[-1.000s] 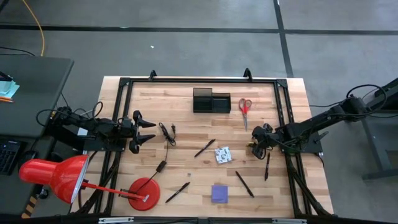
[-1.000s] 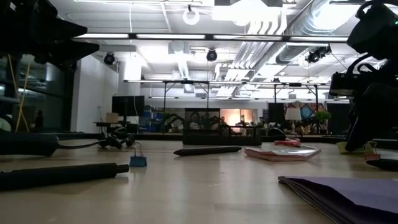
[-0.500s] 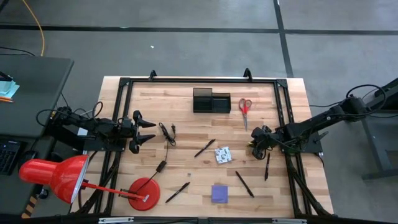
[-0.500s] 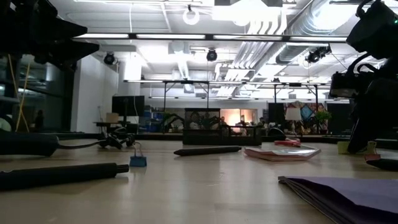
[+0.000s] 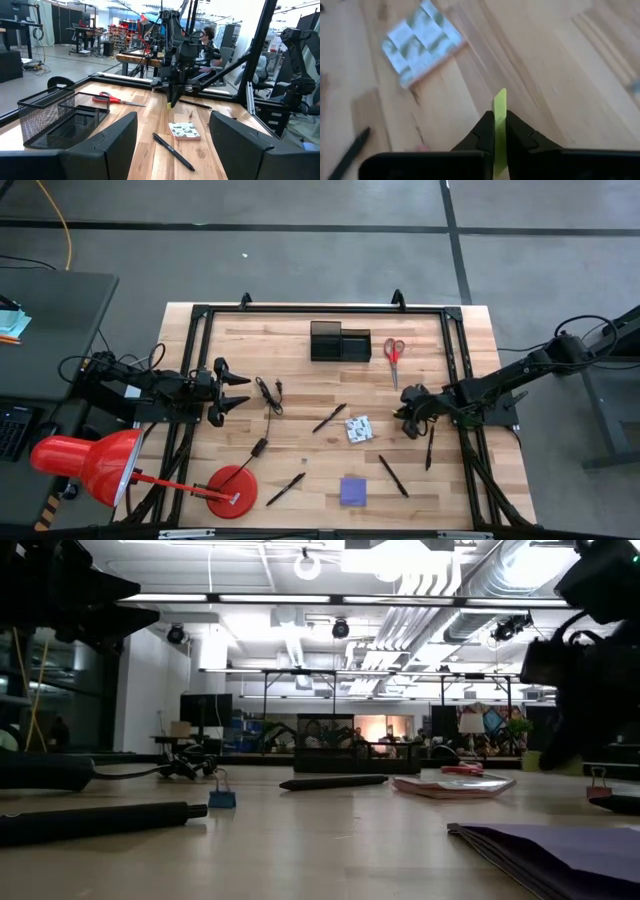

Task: Pick and place office supplies into organizer
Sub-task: Put the yellow eraser into the mesh desk organizer

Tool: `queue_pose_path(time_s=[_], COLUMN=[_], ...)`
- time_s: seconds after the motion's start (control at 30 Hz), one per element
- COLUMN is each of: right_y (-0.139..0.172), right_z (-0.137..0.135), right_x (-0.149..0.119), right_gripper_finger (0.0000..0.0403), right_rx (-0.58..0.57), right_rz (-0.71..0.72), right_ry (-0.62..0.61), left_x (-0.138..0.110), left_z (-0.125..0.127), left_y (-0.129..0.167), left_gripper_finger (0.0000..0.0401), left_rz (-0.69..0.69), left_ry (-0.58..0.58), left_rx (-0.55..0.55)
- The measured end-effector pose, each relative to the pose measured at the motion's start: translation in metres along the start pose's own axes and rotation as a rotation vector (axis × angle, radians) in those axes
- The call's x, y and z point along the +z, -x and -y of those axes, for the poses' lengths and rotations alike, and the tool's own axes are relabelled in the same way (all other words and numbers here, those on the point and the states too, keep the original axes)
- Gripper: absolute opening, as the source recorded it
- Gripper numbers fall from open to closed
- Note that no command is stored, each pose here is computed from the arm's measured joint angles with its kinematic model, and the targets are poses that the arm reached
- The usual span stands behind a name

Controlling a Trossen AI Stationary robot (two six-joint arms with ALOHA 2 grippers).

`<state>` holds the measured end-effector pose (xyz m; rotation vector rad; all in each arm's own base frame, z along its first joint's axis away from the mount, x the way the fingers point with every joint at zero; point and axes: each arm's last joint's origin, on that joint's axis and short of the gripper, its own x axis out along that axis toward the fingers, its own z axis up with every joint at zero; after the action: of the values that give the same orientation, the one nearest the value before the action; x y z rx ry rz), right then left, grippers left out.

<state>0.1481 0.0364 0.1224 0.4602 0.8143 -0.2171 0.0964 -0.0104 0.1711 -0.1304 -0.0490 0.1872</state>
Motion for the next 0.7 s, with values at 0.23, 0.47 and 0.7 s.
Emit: queue_pose_path(time_s=[0.23,0.47,0.7], right_y=[0.0,0.001,0.003], right_z=[-0.003,-0.004,-0.003], right_x=[0.006,0.014,0.033], right_gripper_finger=[0.0005,0.0005,0.0005], right_rx=[0.003,-0.021,-0.023], right_rz=[0.08,0.186,0.341], right_ry=[0.033,0.057,0.07], left_x=[0.0,0.0,0.0], left_z=[0.0,0.0,0.0], left_y=[0.0,0.0,0.0], left_gripper_finger=[0.0232,0.0232,0.0232], left_rz=[0.0,0.0,0.0], left_ry=[0.0,0.0,0.0], left_rx=[0.0,0.0,0.001])
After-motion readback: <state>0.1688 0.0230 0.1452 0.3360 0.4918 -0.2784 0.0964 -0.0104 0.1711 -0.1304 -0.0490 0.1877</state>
